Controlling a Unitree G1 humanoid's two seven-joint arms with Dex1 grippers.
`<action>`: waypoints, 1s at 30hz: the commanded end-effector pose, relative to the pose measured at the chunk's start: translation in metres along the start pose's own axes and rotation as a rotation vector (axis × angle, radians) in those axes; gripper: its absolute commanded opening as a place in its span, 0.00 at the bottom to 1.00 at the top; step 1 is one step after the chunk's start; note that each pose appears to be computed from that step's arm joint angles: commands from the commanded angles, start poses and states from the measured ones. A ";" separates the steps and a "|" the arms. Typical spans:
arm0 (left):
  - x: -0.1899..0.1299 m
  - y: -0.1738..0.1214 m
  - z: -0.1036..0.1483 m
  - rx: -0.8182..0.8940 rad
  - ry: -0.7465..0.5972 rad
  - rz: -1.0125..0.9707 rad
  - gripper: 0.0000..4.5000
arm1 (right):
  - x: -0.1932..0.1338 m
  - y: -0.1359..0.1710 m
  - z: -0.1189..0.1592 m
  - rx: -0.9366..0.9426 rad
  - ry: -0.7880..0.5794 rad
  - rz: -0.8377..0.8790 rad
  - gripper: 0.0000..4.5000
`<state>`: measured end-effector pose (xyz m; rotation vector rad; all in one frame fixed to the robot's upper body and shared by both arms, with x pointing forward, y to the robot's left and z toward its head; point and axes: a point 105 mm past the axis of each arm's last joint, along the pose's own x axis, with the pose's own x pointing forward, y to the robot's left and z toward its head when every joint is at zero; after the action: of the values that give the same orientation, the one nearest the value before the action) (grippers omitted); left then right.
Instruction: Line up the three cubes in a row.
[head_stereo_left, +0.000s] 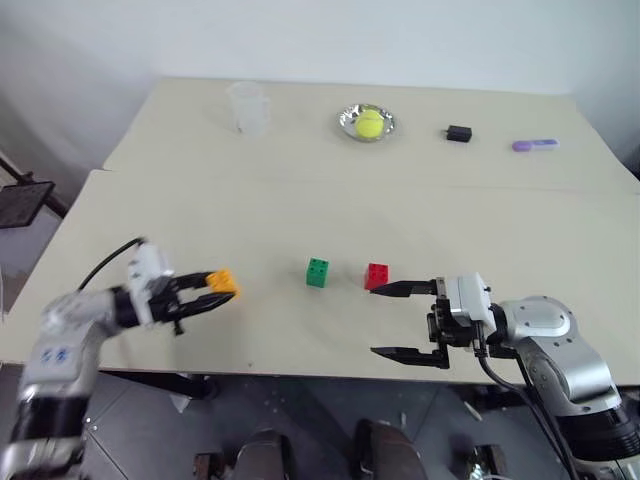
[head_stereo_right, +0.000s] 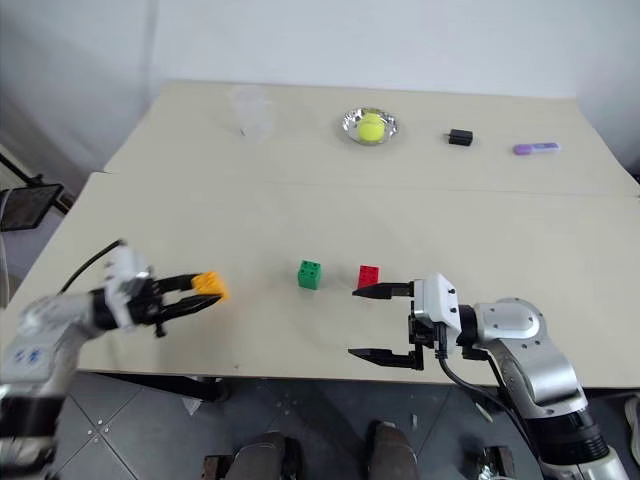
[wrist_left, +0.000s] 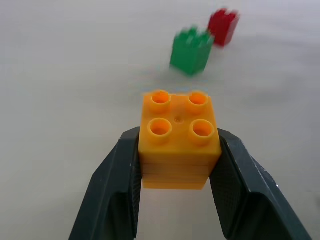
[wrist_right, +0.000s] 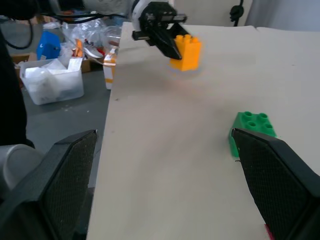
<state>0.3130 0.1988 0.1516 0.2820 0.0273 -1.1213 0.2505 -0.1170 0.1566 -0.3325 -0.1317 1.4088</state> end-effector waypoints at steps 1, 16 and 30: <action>0.036 0.011 -0.004 0.083 0.049 -0.154 0.35 | -0.019 -0.009 0.002 -0.041 0.024 -0.092 1.00; 0.040 0.032 -0.015 0.169 0.222 -0.341 0.35 | -0.035 0.000 -0.002 -0.023 0.052 -0.214 1.00; 0.010 0.048 -0.006 0.173 0.202 -0.216 0.99 | -0.037 -0.010 -0.008 -0.028 0.087 -0.191 1.00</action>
<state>0.3601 0.2050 0.1397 0.5501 0.1983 -1.3327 0.2562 -0.1524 0.1505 -0.3580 -0.0906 1.2031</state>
